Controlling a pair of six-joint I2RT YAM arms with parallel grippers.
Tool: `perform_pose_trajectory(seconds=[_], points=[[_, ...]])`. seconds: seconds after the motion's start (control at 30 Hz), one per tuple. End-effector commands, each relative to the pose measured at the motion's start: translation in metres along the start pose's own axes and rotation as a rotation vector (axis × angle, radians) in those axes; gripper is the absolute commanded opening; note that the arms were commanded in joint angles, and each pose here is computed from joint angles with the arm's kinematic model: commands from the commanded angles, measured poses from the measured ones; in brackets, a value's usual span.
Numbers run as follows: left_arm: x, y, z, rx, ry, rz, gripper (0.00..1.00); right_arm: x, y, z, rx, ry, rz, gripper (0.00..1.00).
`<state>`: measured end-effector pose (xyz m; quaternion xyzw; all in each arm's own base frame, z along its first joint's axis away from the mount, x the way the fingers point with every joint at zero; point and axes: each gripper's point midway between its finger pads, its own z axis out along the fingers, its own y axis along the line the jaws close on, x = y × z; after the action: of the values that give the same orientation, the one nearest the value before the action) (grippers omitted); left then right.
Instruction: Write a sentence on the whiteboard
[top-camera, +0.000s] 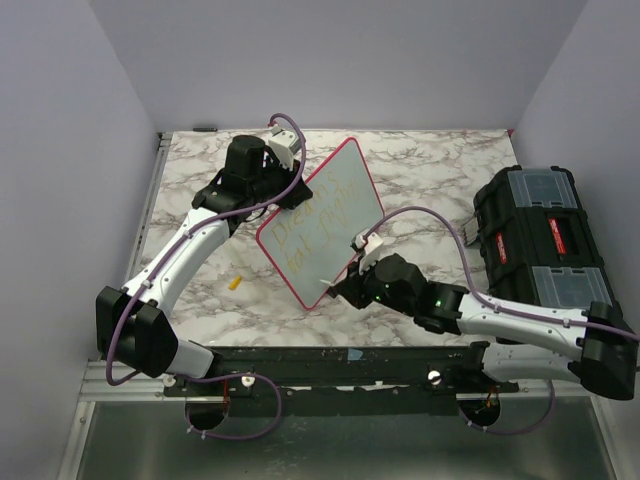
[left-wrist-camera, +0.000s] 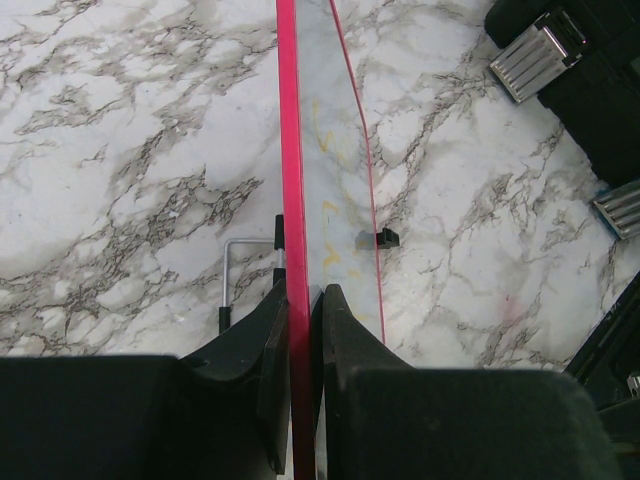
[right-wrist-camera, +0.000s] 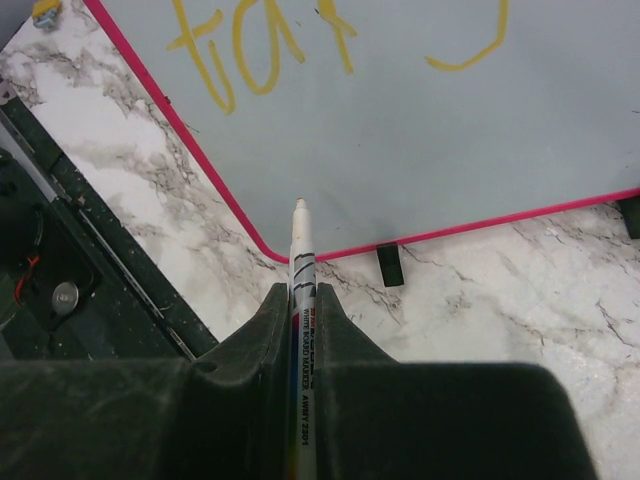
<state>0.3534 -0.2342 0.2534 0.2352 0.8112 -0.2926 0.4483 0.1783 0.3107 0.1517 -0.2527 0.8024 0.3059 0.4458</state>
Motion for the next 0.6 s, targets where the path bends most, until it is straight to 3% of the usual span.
perform_pose_trajectory(seconds=[0.0, 0.57], points=[[0.045, 0.022, 0.014, -0.067, 0.14, 0.082, 0.0, -0.001, 0.0, 0.008, 0.014, -0.03, -0.012, 0.01], [0.046, 0.022, 0.014, -0.066, 0.142, 0.081, 0.0, 0.005, -0.001, 0.04, 0.049, -0.048, 0.01, 0.01]])
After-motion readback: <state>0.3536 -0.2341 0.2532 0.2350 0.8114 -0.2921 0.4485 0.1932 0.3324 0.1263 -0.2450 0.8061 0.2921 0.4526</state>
